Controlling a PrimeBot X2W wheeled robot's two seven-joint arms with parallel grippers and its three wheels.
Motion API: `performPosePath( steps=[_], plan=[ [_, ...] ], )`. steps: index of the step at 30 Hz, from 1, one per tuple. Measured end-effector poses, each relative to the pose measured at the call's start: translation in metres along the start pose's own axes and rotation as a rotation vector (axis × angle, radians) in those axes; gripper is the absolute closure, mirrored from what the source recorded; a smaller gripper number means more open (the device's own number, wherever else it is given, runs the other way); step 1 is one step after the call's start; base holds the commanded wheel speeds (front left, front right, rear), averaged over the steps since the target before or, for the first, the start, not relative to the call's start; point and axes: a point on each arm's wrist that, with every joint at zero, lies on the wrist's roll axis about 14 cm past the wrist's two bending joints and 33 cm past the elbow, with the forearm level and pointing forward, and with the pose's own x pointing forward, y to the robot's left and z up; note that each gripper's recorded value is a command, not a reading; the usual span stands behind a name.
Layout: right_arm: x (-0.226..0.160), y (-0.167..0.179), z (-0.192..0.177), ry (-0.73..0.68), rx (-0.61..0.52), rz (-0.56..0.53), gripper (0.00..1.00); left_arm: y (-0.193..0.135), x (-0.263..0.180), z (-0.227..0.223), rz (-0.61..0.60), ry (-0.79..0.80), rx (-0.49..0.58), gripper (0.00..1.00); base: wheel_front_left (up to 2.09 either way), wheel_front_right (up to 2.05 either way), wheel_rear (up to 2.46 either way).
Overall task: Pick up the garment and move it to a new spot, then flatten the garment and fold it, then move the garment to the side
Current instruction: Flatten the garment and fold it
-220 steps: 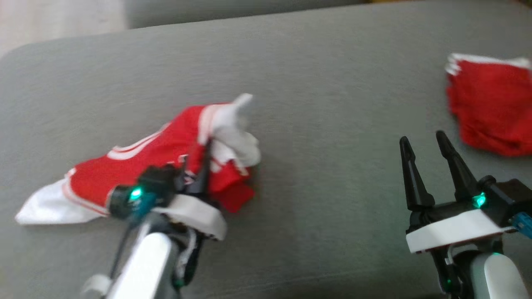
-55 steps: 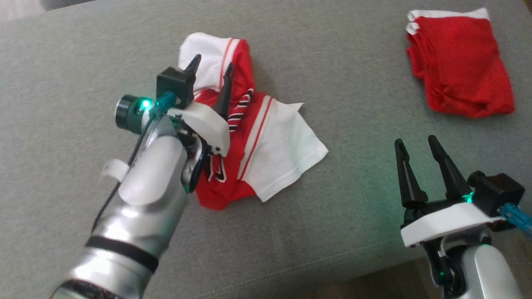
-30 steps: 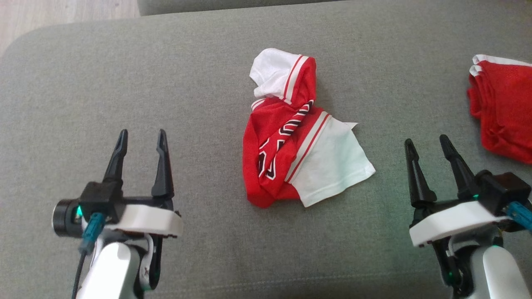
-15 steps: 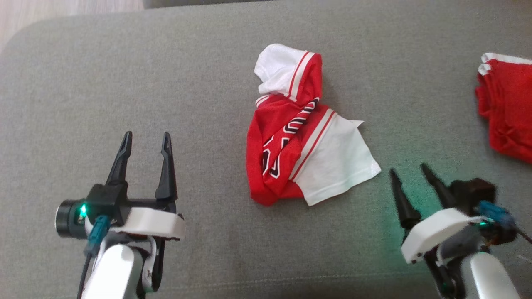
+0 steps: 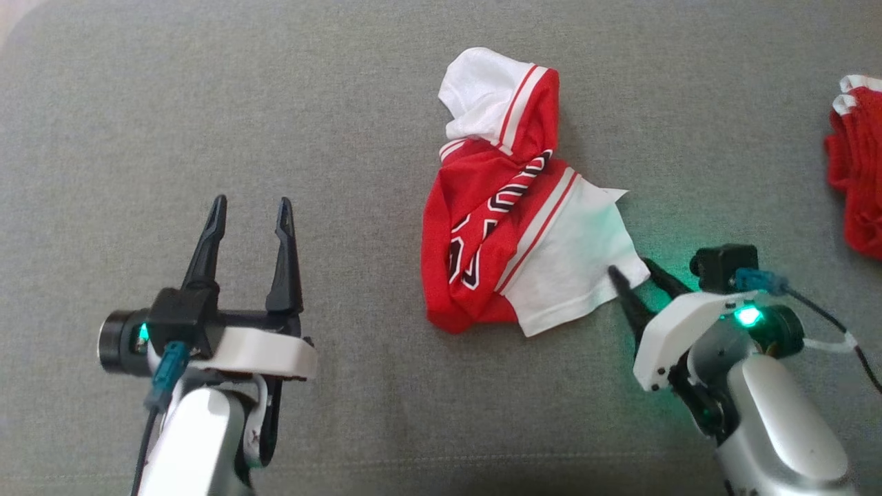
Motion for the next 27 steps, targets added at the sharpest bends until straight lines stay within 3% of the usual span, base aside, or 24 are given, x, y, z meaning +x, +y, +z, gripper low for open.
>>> performPosePath(
  steps=[5, 10, 13, 16, 20, 27],
  plan=[
    [-0.001, 0.009, 0.025, -0.103, 0.018, 0.039, 1.00, 0.001, 0.000, 0.002, 0.007, -0.007, -0.002, 0.00, 0.00, 0.00, 0.00],
    [-0.027, 0.011, 0.105, -0.398, -0.001, 0.052, 1.00, -0.001, 0.004, 0.007, 0.000, -0.022, 0.002, 0.00, 0.00, 0.00, 0.00],
    [-0.052, -0.003, 0.151, -0.553, -0.013, 0.010, 1.00, -0.007, 0.005, 0.009, -0.019, -0.029, -0.005, 0.00, 0.00, 0.00, 0.00],
    [-0.076, -0.030, 0.169, -0.625, -0.004, -0.075, 1.00, -0.012, 0.007, 0.010, -0.032, -0.033, -0.010, 0.00, 0.00, 0.00, 0.00],
    [-0.099, -0.076, 0.154, -0.607, 0.051, -0.223, 1.00, -0.018, 0.008, 0.010, -0.051, -0.036, -0.010, 0.00, 0.00, 0.00, 0.00],
    [-0.124, -0.119, 0.042, -0.363, 0.220, -0.416, 1.00, -0.018, 0.011, 0.005, -0.051, -0.025, -0.014, 0.00, 0.00, 0.00, 0.00]
  ],
)
